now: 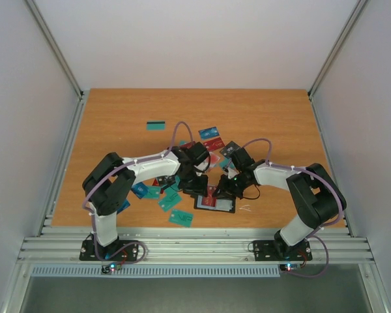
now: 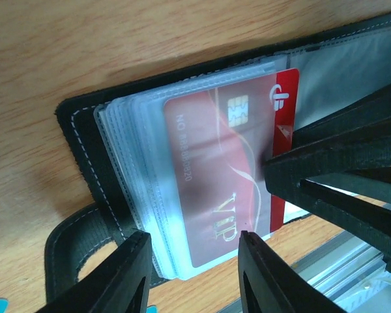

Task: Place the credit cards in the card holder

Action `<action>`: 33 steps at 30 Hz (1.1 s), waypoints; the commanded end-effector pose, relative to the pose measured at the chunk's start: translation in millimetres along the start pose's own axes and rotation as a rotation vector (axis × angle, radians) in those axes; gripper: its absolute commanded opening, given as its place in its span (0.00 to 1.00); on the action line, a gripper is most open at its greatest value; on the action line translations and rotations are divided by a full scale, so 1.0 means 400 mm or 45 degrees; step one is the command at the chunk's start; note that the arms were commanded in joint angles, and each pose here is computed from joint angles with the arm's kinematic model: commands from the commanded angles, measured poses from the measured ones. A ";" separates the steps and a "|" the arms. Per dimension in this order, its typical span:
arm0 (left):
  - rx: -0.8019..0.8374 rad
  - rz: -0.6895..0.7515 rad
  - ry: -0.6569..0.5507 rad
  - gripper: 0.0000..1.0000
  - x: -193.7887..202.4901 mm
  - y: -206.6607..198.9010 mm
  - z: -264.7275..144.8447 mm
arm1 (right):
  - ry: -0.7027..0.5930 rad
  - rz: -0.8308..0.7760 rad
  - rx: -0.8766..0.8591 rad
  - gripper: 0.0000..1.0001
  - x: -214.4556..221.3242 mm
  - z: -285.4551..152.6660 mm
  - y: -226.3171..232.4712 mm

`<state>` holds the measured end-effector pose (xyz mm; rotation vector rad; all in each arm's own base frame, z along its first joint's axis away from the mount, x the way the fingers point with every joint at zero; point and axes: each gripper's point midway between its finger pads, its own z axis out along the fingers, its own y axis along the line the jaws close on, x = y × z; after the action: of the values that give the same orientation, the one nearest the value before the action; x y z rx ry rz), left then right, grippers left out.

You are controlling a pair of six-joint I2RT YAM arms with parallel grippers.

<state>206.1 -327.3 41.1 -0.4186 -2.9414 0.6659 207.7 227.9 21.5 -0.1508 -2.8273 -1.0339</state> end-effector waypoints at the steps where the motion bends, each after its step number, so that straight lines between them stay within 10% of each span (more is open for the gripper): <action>1: 0.035 -0.011 0.036 0.38 -0.002 -0.008 0.024 | 0.009 0.021 0.029 0.19 0.008 0.021 -0.026; 33: 0.011 -0.008 0.059 0.39 -0.012 -0.031 0.037 | 0.034 0.009 -0.009 0.21 0.013 0.026 -0.015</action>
<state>202.6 -336.5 32.5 -0.4014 -2.8891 0.6457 207.3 231.9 22.2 -0.1396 -2.8095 -1.0804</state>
